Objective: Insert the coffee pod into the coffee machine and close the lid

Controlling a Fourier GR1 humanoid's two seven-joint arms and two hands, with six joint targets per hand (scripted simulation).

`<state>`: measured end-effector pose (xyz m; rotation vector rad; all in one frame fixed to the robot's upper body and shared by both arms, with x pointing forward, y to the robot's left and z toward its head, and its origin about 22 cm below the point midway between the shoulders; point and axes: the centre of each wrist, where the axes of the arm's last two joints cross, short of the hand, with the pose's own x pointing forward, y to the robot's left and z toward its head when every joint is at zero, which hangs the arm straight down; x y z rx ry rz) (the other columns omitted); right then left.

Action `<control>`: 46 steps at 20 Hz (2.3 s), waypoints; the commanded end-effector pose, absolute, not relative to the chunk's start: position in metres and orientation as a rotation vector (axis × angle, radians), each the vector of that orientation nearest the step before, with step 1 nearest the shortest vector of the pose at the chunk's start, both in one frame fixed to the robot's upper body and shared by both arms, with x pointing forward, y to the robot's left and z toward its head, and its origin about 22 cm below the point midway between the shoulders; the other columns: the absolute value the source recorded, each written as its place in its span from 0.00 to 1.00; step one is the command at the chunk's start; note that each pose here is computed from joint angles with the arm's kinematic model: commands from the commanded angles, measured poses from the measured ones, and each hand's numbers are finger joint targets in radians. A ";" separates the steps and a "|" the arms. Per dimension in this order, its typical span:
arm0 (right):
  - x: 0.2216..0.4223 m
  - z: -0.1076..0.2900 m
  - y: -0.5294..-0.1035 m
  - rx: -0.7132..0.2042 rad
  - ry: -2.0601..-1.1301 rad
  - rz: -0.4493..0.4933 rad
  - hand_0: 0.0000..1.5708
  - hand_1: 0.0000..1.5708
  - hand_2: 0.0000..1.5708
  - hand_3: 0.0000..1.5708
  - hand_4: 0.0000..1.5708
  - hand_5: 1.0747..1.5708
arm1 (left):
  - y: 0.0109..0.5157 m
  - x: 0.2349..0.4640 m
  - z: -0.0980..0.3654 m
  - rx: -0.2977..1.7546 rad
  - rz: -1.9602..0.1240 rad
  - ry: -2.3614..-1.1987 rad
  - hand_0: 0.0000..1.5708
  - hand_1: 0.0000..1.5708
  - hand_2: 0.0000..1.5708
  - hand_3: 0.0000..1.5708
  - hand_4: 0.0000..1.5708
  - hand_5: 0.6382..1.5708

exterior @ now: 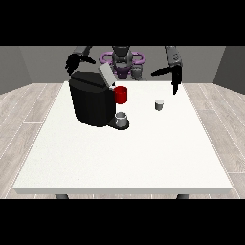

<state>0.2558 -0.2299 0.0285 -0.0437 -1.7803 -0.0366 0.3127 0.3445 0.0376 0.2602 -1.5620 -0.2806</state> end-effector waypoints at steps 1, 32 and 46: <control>0.255 0.039 -0.237 -0.035 -1.779 -0.061 0.00 0.00 0.00 0.00 0.15 1.00 | 0.364 0.318 0.024 0.293 -0.282 -1.474 0.00 0.00 0.00 0.00 0.00 1.00; 0.294 0.021 -0.208 -0.111 -1.668 -0.042 0.00 0.00 0.00 0.00 0.25 1.00 | 0.335 0.362 -0.002 0.602 -0.727 -1.319 0.39 0.39 0.47 0.31 0.00 1.00; 0.298 0.017 -0.210 -0.104 -1.669 -0.078 0.00 0.00 0.00 0.00 0.33 1.00 | 0.347 0.367 0.000 0.736 -0.819 -1.351 0.59 0.59 0.66 0.52 0.18 1.00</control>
